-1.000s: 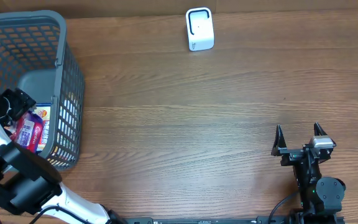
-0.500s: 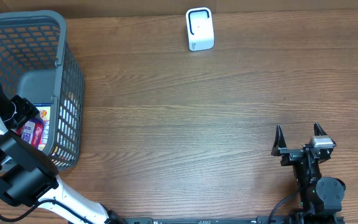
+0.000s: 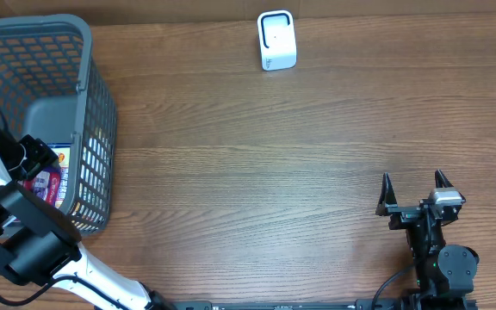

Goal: Scan the item barcode
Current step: 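Grasp the red-and-purple snack box inside the basket with the left gripper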

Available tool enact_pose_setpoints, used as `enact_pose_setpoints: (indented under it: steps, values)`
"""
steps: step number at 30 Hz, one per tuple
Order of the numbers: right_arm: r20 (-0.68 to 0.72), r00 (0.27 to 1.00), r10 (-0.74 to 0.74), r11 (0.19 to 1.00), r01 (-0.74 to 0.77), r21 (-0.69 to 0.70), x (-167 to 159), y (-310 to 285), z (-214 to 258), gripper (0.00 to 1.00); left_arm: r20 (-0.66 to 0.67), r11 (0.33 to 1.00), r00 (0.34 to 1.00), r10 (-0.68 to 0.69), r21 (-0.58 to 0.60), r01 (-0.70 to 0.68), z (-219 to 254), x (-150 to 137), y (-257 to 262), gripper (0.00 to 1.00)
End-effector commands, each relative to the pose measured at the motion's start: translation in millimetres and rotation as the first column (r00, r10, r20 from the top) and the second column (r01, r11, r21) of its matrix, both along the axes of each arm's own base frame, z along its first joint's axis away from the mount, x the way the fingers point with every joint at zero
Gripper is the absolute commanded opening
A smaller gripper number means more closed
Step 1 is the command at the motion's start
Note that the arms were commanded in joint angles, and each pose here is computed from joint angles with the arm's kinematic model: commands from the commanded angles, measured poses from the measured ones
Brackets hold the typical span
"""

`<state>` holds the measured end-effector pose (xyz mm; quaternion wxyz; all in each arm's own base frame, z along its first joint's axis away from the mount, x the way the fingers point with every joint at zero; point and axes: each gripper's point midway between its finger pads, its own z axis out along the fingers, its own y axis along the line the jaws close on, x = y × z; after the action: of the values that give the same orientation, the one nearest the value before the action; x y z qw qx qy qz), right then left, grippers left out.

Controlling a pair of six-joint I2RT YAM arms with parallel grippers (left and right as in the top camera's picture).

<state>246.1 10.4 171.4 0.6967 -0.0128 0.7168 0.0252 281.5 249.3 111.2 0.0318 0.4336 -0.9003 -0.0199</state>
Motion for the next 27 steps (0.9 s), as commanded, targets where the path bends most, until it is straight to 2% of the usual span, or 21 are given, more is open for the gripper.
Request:
enact_pose_setpoints:
  steps: [1, 5, 8, 9, 10, 11, 12, 13, 21, 27]
  values:
    - [0.003, 1.0, -0.004, 1.0, 0.004, -0.004, 0.2, -0.5, -1.8, 1.0, -0.046, 0.999, 0.999, -0.022, -0.036, 0.02, -14.7, -6.7, -8.8, 0.7]
    - [0.003, 1.0, -0.004, 1.0, 0.004, -0.004, 0.2, -0.5, -1.8, 1.0, -0.056, 0.998, 0.998, -0.022, -0.058, 0.019, -23.3, -10.0, -14.0, 0.69]
    - [0.003, 1.0, -0.004, 1.0, 0.004, -0.004, 0.2, -0.5, -1.8, 1.0, -0.057, 0.998, 0.998, -0.022, -0.058, 0.019, -26.4, -10.1, -14.3, 0.56]
    - [0.003, 1.0, -0.004, 1.0, 0.004, -0.004, 0.2, -0.5, -1.8, 1.0, -0.055, 0.998, 0.998, -0.022, -0.057, 0.019, -26.5, -9.6, -13.9, 0.43]
    - [0.003, 1.0, -0.004, 1.0, 0.004, -0.004, 0.2, -0.5, -1.8, 1.0, -0.054, 0.998, 0.998, -0.022, -0.056, 0.019, -26.5, -9.6, -13.8, 0.36]
    - [0.003, 1.0, -0.004, 1.0, 0.004, -0.004, 0.2, -0.5, -1.8, 1.0, -0.054, 0.998, 0.998, -0.022, -0.056, 0.019, -26.5, -9.5, -13.8, 0.24]
    - [0.003, 1.0, -0.004, 1.0, 0.004, -0.004, 0.2, -0.5, -1.8, 1.0, -0.054, 0.998, 0.998, -0.022, -0.056, 0.019, -26.5, -9.3, -13.6, 0.1]
    - [0.003, 1.0, -0.004, 1.0, 0.004, -0.004, 0.2, -0.5, -1.8, 1.0, -0.053, 0.998, 0.998, -0.022, -0.057, 0.019, -26.5, -9.4, -13.9, 0.04]
    - [0.003, 1.0, -0.004, 1.0, 0.004, -0.004, 0.2, -0.5, -1.8, 1.0, 0.025, 0.995, 0.999, -0.026, -0.098, 0.028, -9.1, 6.2, -19.3, 0.04]
    - [0.003, 1.0, -0.004, 1.0, 0.004, -0.004, 0.2, -0.5, -1.8, 1.0, 0.175, 0.994, 0.984, -0.044, -0.094, 0.061, 40.1, 34.3, -17.6, 0.04]
